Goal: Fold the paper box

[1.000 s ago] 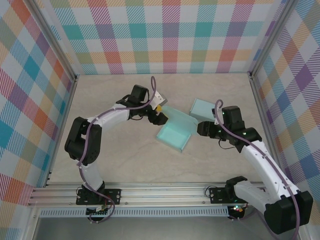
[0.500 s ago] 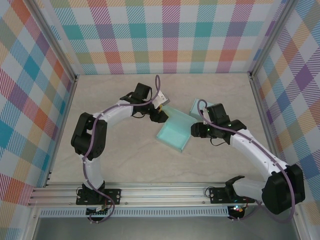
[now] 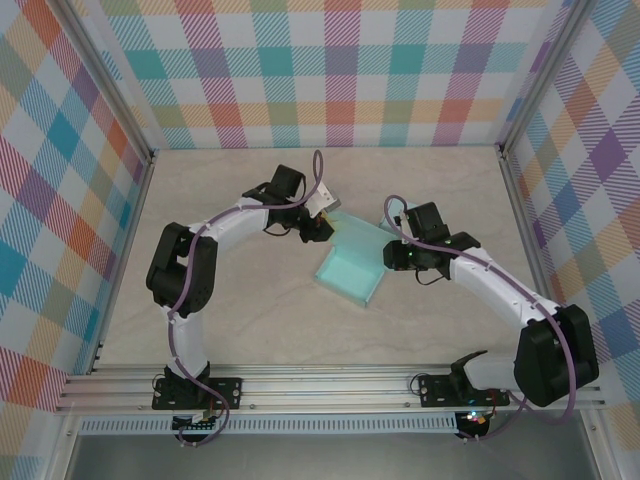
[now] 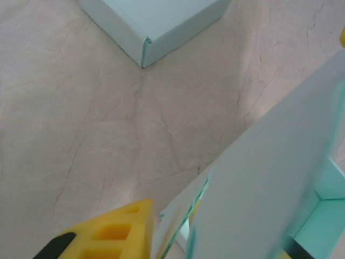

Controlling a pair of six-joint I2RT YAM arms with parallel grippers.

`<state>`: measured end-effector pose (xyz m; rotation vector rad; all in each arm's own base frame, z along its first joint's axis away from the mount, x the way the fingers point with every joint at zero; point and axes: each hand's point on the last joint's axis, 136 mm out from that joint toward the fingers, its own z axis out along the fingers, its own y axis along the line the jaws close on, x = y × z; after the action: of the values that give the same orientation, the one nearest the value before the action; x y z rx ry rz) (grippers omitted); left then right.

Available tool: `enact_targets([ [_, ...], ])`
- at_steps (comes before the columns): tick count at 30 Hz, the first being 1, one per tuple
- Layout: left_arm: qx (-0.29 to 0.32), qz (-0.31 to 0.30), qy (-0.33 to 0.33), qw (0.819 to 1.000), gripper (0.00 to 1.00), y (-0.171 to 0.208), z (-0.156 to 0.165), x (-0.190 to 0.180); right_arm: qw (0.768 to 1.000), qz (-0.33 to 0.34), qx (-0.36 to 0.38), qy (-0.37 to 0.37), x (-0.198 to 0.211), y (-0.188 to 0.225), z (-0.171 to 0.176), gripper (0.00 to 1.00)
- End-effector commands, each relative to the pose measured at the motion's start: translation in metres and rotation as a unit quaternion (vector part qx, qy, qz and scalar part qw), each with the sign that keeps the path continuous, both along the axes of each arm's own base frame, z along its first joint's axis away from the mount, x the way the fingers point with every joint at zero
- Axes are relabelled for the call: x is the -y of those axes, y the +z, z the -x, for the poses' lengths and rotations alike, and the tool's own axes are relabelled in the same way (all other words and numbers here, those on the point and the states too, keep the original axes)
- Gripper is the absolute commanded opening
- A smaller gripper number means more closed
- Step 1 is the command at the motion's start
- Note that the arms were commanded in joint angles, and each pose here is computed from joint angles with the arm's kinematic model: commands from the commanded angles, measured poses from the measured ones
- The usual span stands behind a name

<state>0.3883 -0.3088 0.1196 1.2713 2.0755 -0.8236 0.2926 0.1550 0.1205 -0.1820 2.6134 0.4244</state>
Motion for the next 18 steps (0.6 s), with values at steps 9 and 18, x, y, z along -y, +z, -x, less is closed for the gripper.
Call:
enact_targets([
  [9,0.006,-0.006,0.083,0.996,0.01,0.015,-0.005,-0.006,0.999,0.021,0.04,-0.022,-0.001,0.008,-0.021,0.14],
  [18,0.044,0.025,0.226,0.973,0.0,0.038,-0.01,-0.007,0.996,0.021,0.081,-0.038,-0.02,0.015,-0.044,0.04],
])
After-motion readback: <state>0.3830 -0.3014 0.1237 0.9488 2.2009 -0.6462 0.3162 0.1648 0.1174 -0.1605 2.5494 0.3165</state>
